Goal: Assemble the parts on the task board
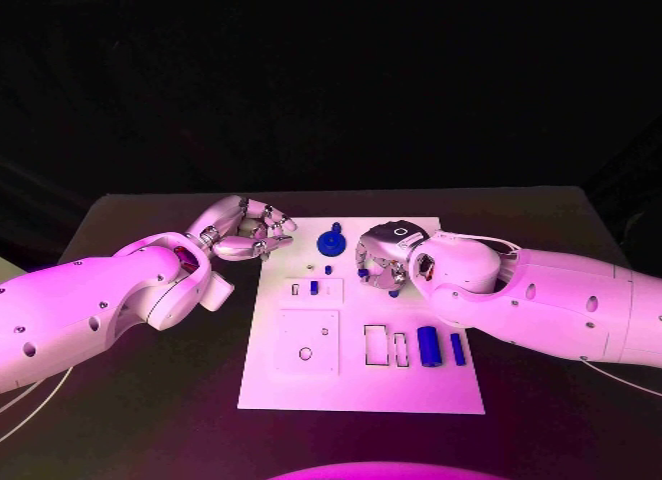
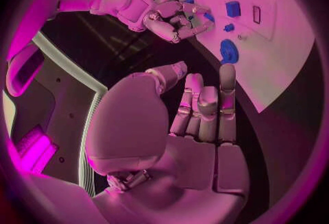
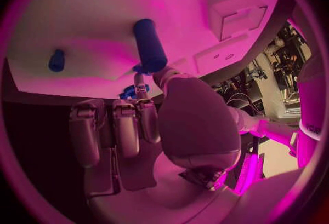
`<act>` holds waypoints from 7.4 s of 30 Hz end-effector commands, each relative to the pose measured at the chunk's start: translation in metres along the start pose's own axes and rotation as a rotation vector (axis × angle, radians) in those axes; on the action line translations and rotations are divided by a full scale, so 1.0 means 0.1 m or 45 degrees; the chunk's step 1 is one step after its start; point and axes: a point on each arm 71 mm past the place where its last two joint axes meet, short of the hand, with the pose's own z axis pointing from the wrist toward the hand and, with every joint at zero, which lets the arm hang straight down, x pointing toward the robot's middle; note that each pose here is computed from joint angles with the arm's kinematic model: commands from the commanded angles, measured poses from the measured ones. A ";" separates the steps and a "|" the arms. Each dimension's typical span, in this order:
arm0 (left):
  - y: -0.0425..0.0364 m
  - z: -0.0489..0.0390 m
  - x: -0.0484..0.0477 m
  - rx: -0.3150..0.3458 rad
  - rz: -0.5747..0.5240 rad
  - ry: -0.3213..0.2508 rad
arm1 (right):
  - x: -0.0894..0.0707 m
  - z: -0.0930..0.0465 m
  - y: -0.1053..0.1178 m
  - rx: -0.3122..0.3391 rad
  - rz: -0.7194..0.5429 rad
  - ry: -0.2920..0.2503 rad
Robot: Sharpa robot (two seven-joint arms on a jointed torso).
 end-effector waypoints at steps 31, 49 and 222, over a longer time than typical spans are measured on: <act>0.003 -0.001 -0.010 -0.006 -0.023 0.009 | 0.00 -0.05 -0.01 -0.008 0.031 -0.075; 0.009 -0.001 -0.011 -0.011 -0.024 0.014 | 0.00 -0.07 0.07 -0.091 0.037 -0.101; 0.084 0.096 -0.342 -0.054 0.013 -0.085 | -0.03 0.30 1.14 -0.379 -0.335 -0.122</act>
